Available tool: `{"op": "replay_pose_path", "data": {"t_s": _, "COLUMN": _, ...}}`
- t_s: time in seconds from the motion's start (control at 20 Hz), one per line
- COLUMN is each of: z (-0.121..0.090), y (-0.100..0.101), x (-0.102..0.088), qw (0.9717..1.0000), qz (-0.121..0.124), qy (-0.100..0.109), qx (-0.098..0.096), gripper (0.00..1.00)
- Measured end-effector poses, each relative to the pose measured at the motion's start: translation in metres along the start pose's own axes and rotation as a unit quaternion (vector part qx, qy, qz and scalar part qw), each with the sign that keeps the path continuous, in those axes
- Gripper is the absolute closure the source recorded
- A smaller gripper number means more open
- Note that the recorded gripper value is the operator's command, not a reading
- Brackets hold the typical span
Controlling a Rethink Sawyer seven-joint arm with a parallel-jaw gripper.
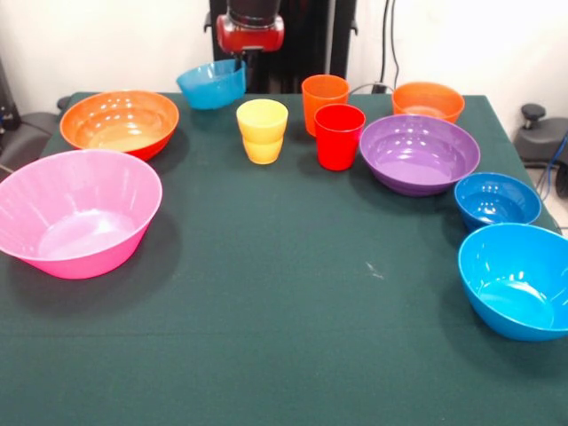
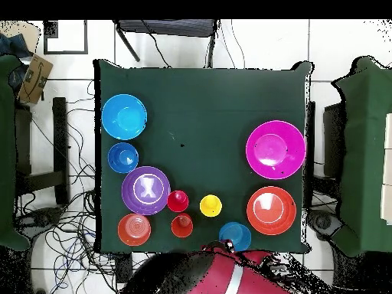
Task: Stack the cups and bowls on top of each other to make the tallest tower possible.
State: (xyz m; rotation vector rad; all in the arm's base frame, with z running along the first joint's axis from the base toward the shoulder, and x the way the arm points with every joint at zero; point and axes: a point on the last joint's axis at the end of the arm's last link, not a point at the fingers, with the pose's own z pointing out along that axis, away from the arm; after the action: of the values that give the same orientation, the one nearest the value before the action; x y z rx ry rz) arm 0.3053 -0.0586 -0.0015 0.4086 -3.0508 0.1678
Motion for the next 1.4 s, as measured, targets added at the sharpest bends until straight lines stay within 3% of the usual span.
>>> {"op": "replay_pose_path", "data": {"t_s": 0.25, "z": -0.030, "y": -0.003, "x": -0.020, "qw": 0.9992, "qz": 0.034, "qy": 0.017, "qx": 0.010, "gripper": 1.00}}
{"op": "replay_pose_path", "data": {"t_s": 0.3, "z": -0.046, "y": -0.006, "x": -0.033, "qw": 0.9982, "qz": 0.052, "qy": 0.026, "qx": 0.014, "gripper": 1.00}}
{"op": "replay_pose_path", "data": {"t_s": 0.55, "z": -0.079, "y": -0.012, "x": -0.058, "qw": 0.9952, "qz": 0.086, "qy": 0.044, "qx": 0.016, "gripper": 1.00}}
{"op": "replay_pose_path", "data": {"t_s": 0.65, "z": -0.102, "y": -0.012, "x": -0.075, "qw": 0.9931, "qz": 0.106, "qy": 0.050, "qx": 0.012, "gripper": 1.00}}
{"op": "replay_pose_path", "data": {"t_s": 0.75, "z": -0.111, "y": -0.013, "x": -0.084, "qw": 0.9925, "qz": 0.111, "qy": 0.049, "qx": 0.010, "gripper": 1.00}}
{"op": "replay_pose_path", "data": {"t_s": 1.05, "z": -0.144, "y": -0.011, "x": -0.141, "qw": 0.9917, "qz": 0.128, "qy": 0.013, "qx": 0.005, "gripper": 1.00}}
{"op": "replay_pose_path", "data": {"t_s": 1.4, "z": -0.164, "y": 0.009, "x": -0.203, "qw": 0.9930, "qz": 0.113, "qy": -0.035, "qx": 0.010, "gripper": 1.00}}
